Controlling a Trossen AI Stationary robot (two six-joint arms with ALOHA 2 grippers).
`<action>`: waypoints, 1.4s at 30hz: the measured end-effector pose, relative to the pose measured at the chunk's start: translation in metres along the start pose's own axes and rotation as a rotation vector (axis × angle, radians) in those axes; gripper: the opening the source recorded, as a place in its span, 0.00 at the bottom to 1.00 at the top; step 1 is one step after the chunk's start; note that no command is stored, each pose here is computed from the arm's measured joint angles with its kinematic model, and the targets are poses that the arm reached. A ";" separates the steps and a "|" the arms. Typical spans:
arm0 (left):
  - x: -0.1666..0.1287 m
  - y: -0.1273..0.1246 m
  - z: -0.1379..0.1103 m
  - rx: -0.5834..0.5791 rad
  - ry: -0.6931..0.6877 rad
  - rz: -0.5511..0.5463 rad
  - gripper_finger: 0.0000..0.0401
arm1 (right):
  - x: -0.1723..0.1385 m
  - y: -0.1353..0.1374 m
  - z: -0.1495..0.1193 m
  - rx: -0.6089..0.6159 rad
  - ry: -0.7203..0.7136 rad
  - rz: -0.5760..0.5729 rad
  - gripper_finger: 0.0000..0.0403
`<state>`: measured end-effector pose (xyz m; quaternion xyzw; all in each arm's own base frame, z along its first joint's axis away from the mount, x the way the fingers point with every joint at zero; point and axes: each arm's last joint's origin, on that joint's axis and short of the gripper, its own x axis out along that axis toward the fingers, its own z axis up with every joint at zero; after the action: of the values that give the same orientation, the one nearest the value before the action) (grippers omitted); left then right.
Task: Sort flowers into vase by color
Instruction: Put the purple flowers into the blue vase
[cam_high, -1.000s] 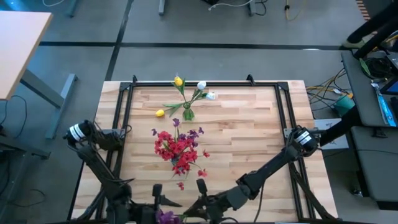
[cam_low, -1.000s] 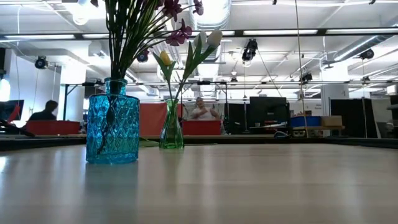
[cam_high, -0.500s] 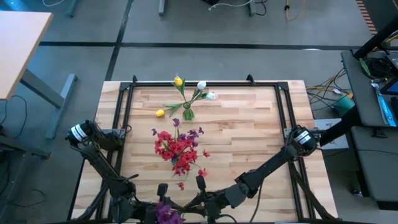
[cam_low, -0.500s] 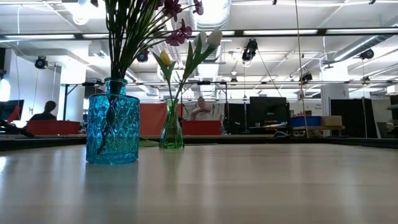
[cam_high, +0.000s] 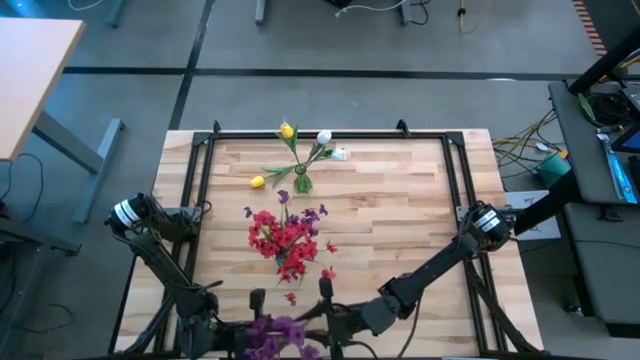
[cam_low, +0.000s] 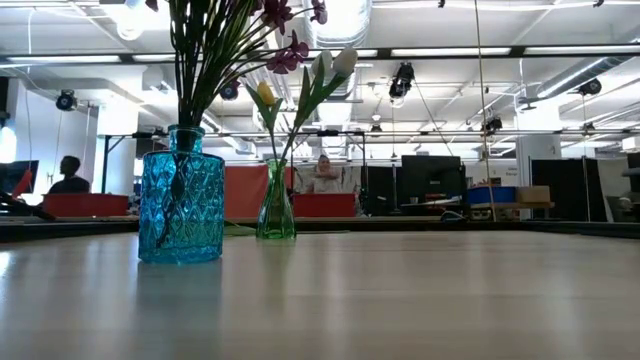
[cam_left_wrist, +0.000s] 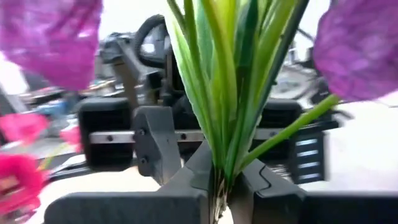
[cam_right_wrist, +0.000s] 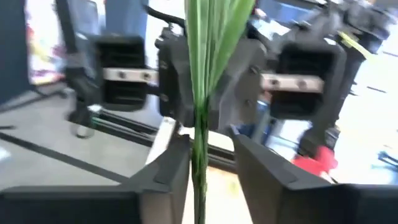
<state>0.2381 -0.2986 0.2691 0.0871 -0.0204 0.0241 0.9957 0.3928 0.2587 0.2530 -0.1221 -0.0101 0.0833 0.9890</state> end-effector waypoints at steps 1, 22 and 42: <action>-0.002 0.000 0.000 0.011 0.009 0.034 0.01 | 0.000 0.000 -0.001 -0.002 0.012 -0.027 0.32; -0.066 0.052 0.024 -0.099 0.060 0.307 0.00 | -0.026 -0.019 0.010 0.042 0.297 -0.318 0.66; -0.086 0.121 -0.025 -0.243 0.036 0.235 0.00 | -0.049 -0.021 -0.026 0.191 0.618 -0.334 0.70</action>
<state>0.1467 -0.1786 0.2613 -0.0372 -0.0154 0.1392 0.9894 0.3491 0.2247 0.2329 -0.0452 0.2771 -0.1194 0.9523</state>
